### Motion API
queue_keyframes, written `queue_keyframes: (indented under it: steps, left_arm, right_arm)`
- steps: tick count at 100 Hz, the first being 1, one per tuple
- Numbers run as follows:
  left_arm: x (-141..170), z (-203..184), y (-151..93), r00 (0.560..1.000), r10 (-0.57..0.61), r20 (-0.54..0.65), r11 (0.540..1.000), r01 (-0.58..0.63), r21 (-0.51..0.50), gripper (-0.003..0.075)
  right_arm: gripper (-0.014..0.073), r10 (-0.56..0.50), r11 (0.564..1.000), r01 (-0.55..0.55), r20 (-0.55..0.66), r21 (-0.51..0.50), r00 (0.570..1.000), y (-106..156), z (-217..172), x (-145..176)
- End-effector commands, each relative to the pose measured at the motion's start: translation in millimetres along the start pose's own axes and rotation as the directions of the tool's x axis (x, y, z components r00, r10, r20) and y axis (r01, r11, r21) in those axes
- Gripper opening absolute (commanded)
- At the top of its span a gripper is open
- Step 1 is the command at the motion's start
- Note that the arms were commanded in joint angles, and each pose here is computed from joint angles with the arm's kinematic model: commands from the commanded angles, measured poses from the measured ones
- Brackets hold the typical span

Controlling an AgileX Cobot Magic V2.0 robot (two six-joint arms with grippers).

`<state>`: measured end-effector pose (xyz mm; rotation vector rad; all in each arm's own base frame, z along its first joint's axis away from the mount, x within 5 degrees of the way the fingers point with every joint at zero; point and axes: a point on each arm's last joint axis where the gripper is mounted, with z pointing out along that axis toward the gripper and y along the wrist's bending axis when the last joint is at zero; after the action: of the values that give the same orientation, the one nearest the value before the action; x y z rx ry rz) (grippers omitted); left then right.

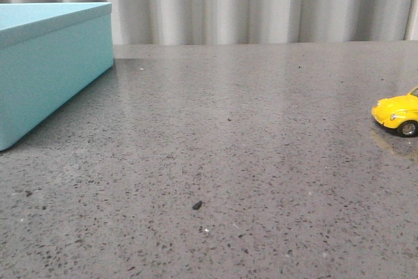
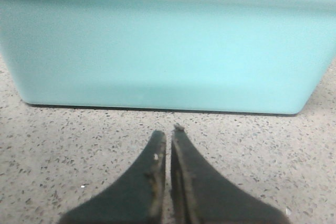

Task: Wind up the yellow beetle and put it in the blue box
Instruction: 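Move the right gripper over the yellow toy beetle car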

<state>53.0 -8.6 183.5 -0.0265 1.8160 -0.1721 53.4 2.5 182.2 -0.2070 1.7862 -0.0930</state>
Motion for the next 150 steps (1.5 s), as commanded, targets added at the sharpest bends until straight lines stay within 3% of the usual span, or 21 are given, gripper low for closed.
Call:
queue_keyframes:
  steps: [1,82,101,120,129,136,144,150]
  left_arm:
    - [3,0,1,0.999,-0.008,0.045,1.0,0.008,-0.005,-0.0021]
    - [3,0,1,0.999,-0.008,0.045,1.0,0.008,-0.005,-0.0021]
    - [3,0,1,0.999,-0.008,0.049,1.0,0.008,-0.005,-0.0021]
    - [3,0,1,0.998,-0.015,0.053,1.0,0.015,-0.003,-0.0021]
    - [1,0,0,0.995,-0.073,0.07,0.997,0.072,0.016,-0.0021]
    - [-4,0,-2,0.97,-0.215,0.111,0.976,0.21,0.062,-0.0021]
    - [-8,-1,-7,0.86,-0.498,0.111,0.863,0.479,0.161,-0.0021]
    - [-12,-2,-6,0.799,-0.586,0.133,0.807,0.56,0.189,-0.0021]
  right_arm:
    - [-0.0053,-0.003,1.0,0.003,0.024,0.008,1.0,1,1,4]
    - [-0.0053,-0.003,1.0,0.003,0.033,0.01,0.999,0,1,4]
    - [-0.0053,-0.007,1.0,0.002,0.158,0.031,0.987,-1,0,-8]
    - [-0.0053,-0.016,0.998,-0.01,0.375,0.067,0.927,-5,-5,-28]
    - [-0.0053,-0.005,0.997,-0.032,0.446,0.074,0.895,-6,-8,-34]
    - [-0.0053,0.03,0.995,-0.072,0.482,0.068,0.876,-7,-10,-37]
    - [-0.0053,0.094,0.99,-0.133,0.48,0.047,0.872,-8,-10,-36]
    - [-0.0053,0.183,0.976,-0.218,0.474,0.019,0.861,-10,-9,-35]
